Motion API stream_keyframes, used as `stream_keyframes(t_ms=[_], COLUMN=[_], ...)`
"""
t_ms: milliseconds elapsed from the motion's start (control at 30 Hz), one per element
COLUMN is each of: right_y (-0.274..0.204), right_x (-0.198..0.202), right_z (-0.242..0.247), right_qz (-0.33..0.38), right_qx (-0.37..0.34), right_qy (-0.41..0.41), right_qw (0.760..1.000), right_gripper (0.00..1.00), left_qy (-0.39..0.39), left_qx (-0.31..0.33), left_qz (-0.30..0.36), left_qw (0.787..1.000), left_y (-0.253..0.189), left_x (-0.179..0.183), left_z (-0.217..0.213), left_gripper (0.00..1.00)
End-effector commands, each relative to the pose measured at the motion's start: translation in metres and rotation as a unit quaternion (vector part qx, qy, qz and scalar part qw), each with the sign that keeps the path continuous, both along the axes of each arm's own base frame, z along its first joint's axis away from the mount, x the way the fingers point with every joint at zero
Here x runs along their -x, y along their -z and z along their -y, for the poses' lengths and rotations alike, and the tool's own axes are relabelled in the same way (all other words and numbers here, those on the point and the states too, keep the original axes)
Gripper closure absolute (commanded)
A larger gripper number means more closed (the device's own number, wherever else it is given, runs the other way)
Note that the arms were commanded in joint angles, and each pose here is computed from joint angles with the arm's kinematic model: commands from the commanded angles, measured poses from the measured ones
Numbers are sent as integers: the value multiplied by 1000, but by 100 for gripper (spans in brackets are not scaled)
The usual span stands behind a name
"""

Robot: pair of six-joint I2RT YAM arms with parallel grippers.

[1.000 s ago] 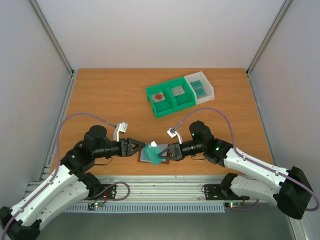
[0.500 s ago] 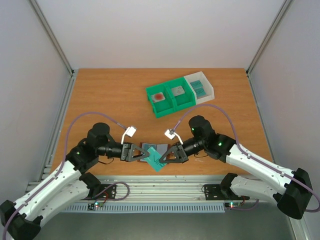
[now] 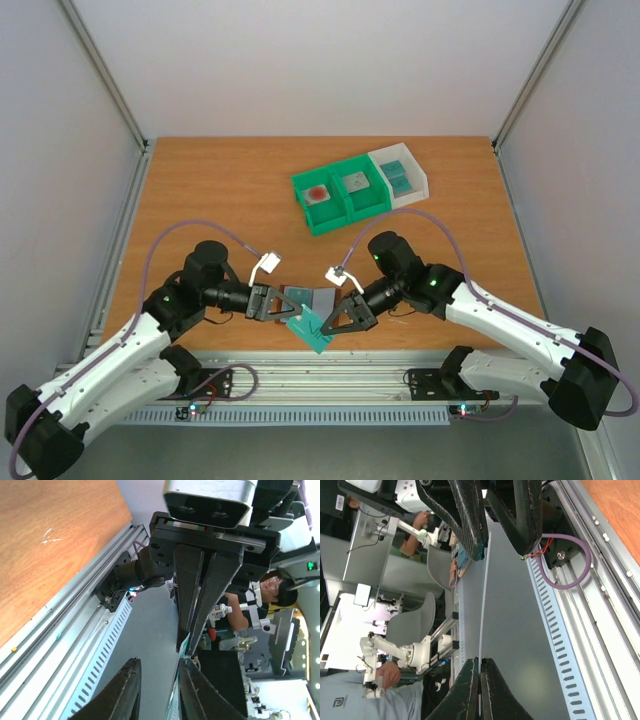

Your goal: Take the credit cards out of the card holder

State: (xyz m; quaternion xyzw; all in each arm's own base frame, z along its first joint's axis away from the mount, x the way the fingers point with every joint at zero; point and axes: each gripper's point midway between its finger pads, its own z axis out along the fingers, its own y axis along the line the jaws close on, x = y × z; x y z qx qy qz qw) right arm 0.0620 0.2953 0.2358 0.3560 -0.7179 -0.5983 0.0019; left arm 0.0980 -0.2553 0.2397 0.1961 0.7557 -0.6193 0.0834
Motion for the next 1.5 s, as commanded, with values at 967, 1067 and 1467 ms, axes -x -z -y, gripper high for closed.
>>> stream_keyframes(t_ms=[967, 1067, 1467], right_y=[-7, -11, -11], right_x=[-78, -92, -124], right_z=[-20, -22, -41], right_qz=[-5, -29, -121], right_qx=[-16, -37, -117], right_qy=[249, 291, 338], right_qw=[968, 955, 926], right_gripper=[19, 13, 48], left_qy=[-188, -248, -384], left_qx=[46, 70, 74], left_qz=[38, 38, 38], left_qw=[980, 965, 920], left_y=[-18, -28, -28], left_x=[-60, -77, -113], left_z=[-7, -15, -44], left_gripper=[100, 100, 100])
